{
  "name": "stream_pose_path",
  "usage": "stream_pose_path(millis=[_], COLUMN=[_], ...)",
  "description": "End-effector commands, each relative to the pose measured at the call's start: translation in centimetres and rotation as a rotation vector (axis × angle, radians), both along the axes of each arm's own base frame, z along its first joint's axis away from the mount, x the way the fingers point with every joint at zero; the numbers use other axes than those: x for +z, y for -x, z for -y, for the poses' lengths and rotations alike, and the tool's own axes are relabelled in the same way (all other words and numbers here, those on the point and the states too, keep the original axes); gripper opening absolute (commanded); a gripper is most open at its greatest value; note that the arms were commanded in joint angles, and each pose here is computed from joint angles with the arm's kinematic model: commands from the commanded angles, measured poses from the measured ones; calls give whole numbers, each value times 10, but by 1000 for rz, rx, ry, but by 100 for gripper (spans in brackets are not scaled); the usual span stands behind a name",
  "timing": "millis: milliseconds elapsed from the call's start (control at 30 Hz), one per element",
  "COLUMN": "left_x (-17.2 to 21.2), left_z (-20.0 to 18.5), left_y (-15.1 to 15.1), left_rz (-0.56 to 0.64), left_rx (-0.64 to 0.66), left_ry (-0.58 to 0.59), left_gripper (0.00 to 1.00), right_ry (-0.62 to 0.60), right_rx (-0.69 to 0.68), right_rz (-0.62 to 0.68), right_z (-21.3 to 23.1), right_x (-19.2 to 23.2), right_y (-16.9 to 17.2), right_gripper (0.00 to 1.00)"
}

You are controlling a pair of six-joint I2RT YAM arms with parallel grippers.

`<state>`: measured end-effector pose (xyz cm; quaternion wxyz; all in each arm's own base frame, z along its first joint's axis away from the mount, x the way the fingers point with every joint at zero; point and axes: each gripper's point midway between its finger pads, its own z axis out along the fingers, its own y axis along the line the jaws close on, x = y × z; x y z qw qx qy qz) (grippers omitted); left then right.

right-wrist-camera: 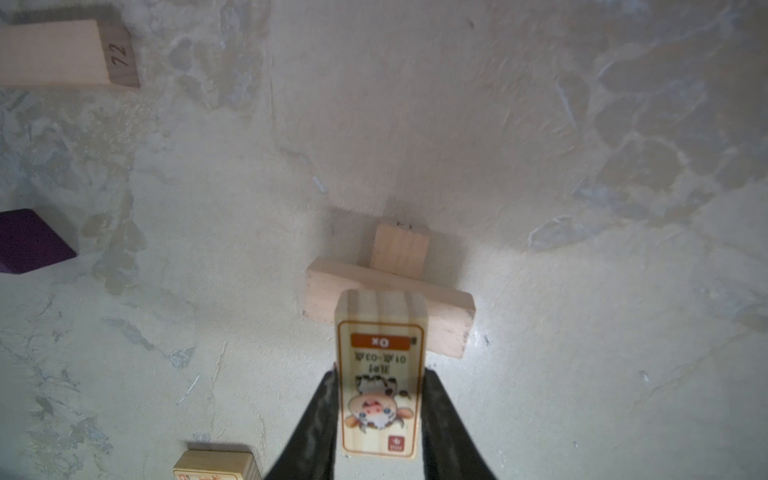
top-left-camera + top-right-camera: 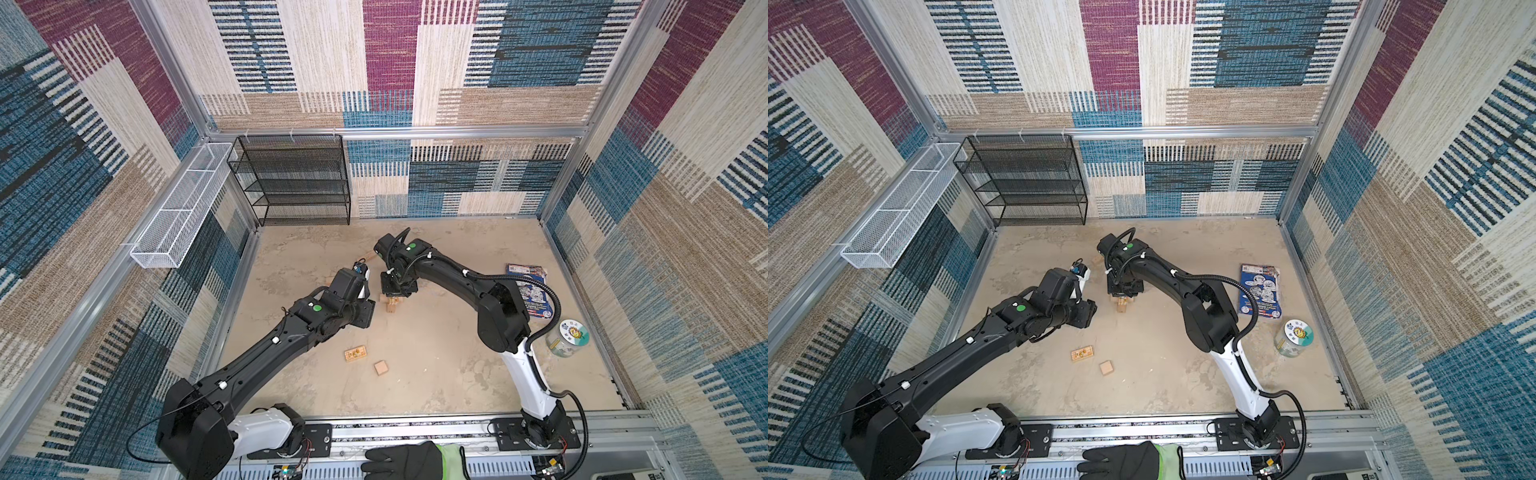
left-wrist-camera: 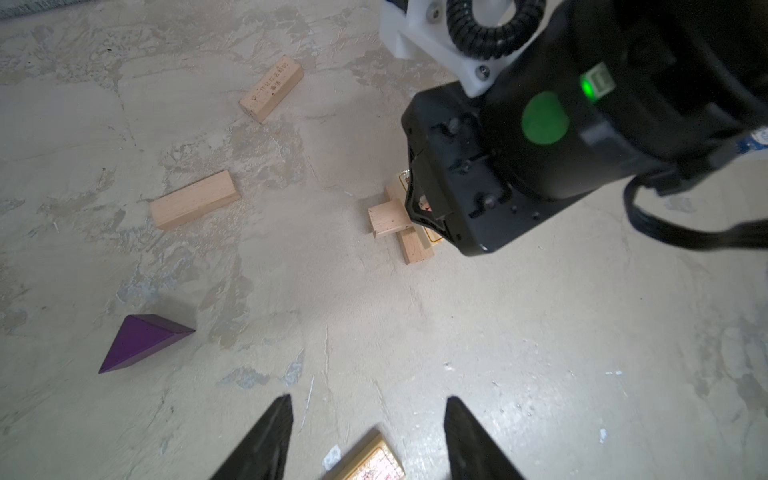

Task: Build the wood block tower
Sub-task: 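Carry the cow-printed block over the crossed blocks with the right gripper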

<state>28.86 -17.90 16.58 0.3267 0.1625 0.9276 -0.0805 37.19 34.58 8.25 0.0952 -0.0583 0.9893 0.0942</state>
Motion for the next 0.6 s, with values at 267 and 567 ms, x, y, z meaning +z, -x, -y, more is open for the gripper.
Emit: stream_pose_path(millis=[267,567], left_x=[6,7], left_z=[-3,-6], left_y=[-1,-1], left_rz=[27,35], left_rx=[18,23], left_ry=[1,-14], left_gripper=[64,64], right_ry=[4,17], right_rx=[-38,-60], right_rz=[-28,-41], right_z=[-1,0], right_x=[-5,-9], right_y=[1,1], right_gripper=[0,0])
